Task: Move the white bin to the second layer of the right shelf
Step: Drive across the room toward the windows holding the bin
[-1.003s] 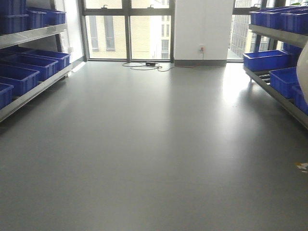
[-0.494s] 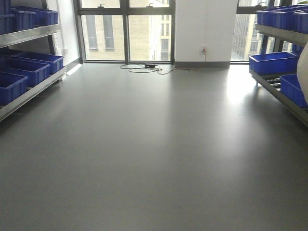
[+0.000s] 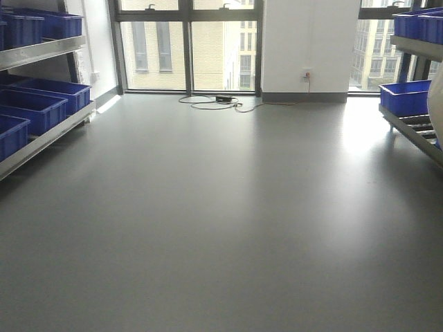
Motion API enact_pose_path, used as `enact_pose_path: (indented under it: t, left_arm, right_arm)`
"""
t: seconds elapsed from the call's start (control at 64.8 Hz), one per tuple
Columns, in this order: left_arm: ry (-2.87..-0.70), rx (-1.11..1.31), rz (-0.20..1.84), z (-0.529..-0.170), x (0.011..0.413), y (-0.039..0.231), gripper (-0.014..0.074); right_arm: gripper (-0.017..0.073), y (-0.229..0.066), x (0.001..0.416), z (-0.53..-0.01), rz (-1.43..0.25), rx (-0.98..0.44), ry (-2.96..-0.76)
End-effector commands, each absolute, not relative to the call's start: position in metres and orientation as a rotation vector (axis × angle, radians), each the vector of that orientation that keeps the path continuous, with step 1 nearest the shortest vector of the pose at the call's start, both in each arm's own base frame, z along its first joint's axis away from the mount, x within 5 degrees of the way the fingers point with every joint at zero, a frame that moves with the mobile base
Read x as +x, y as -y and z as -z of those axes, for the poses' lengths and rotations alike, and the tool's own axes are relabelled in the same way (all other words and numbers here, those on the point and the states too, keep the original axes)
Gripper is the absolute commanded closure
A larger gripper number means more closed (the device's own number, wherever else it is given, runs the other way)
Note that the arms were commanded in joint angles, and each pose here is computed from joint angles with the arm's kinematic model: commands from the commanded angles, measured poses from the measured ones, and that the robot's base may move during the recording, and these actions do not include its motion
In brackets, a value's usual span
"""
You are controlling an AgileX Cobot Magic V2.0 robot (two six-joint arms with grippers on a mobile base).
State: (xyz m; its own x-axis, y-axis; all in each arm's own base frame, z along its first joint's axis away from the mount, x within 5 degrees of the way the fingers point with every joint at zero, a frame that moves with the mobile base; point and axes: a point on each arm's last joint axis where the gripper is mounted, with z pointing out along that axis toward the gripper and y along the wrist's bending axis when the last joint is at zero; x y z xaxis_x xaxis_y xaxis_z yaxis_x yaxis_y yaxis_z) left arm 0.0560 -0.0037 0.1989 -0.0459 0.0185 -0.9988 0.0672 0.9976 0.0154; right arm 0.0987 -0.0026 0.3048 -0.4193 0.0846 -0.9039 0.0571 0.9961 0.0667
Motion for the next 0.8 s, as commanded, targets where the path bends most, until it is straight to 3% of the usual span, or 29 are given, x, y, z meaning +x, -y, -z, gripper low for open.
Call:
enact_pose_path:
  t: [0.0,0.787]
  left_arm:
    - [-1.551,0.063,0.044,-0.1951,0.0564,0.0038,0.0509]
    - [-1.551,0.063,0.044,-0.1951,0.0564,0.0038,0.0509]
  right_arm:
    - [0.0510,0.0027,0.1010,-0.3236,-0.029,0.090,-1.876]
    - [0.0510,0.0027,0.1010,-0.3236,-0.029,0.090,-1.876]
